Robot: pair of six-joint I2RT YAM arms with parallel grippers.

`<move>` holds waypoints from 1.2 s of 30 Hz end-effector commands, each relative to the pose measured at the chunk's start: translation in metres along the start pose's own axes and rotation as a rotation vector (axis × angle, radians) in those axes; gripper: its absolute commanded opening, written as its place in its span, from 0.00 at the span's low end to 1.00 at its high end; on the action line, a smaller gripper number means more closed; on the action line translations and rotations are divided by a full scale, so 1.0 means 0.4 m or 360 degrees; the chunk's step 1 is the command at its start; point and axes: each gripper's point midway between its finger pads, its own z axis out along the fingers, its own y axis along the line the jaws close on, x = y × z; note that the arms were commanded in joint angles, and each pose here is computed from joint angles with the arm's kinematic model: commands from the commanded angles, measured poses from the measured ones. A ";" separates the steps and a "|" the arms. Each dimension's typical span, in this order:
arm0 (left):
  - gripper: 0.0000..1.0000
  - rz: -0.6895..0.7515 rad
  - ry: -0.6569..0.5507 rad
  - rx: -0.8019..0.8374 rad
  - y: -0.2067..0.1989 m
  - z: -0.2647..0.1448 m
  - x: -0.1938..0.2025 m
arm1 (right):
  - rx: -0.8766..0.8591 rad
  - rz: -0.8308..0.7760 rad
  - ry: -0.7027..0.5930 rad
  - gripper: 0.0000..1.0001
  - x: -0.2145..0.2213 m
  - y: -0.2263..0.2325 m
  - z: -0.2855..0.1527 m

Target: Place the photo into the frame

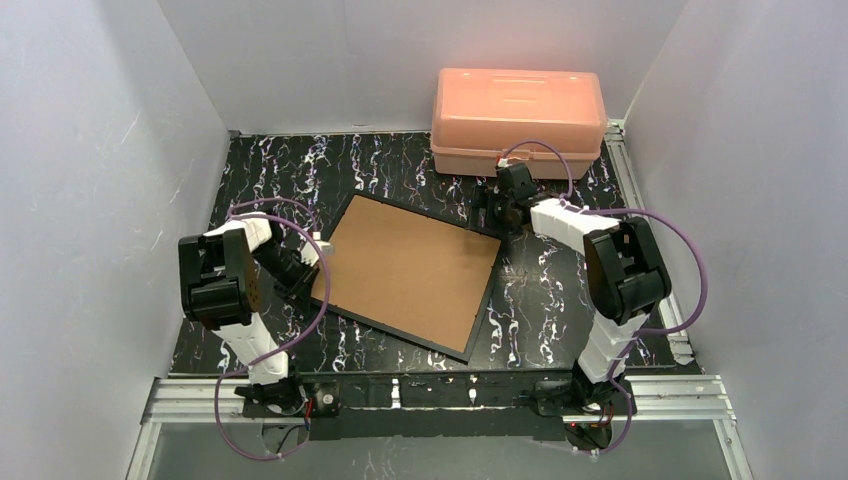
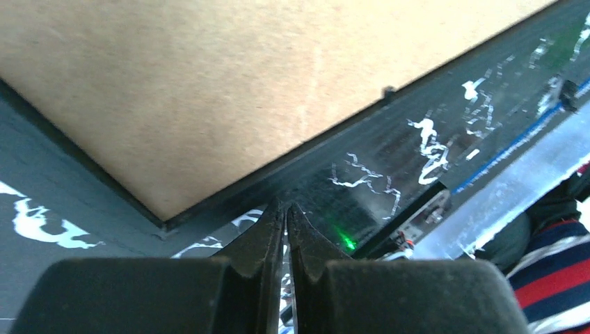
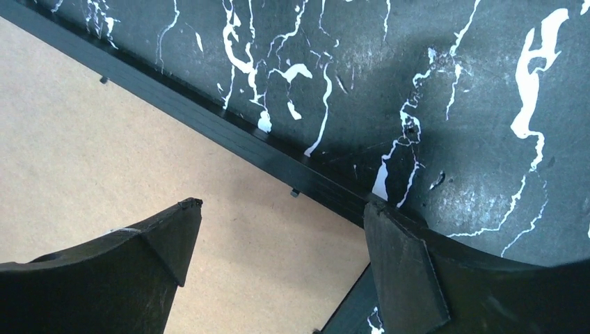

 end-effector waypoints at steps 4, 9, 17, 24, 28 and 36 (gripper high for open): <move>0.03 -0.0065 -0.0053 -0.0247 0.086 0.009 -0.030 | -0.0045 0.0073 0.0043 0.94 0.060 -0.011 0.002; 0.02 -0.0154 -0.0144 -0.0305 0.133 0.000 -0.092 | -0.0100 0.0163 0.0119 0.92 0.143 -0.017 -0.024; 0.01 -0.0256 -0.0227 -0.0315 0.190 -0.012 -0.175 | -0.0194 0.0303 0.0283 0.91 0.316 -0.023 -0.108; 0.00 -0.0330 -0.0269 -0.0393 0.234 -0.035 -0.206 | -0.0292 0.0385 0.0361 0.91 0.401 0.010 -0.213; 0.00 -0.0398 -0.0328 -0.0339 0.242 -0.048 -0.233 | -0.0346 0.0397 0.0401 0.91 0.419 0.048 -0.267; 0.00 -0.0420 -0.0365 -0.0236 0.212 -0.064 -0.235 | -0.0291 0.0205 0.0277 0.95 0.258 0.077 -0.328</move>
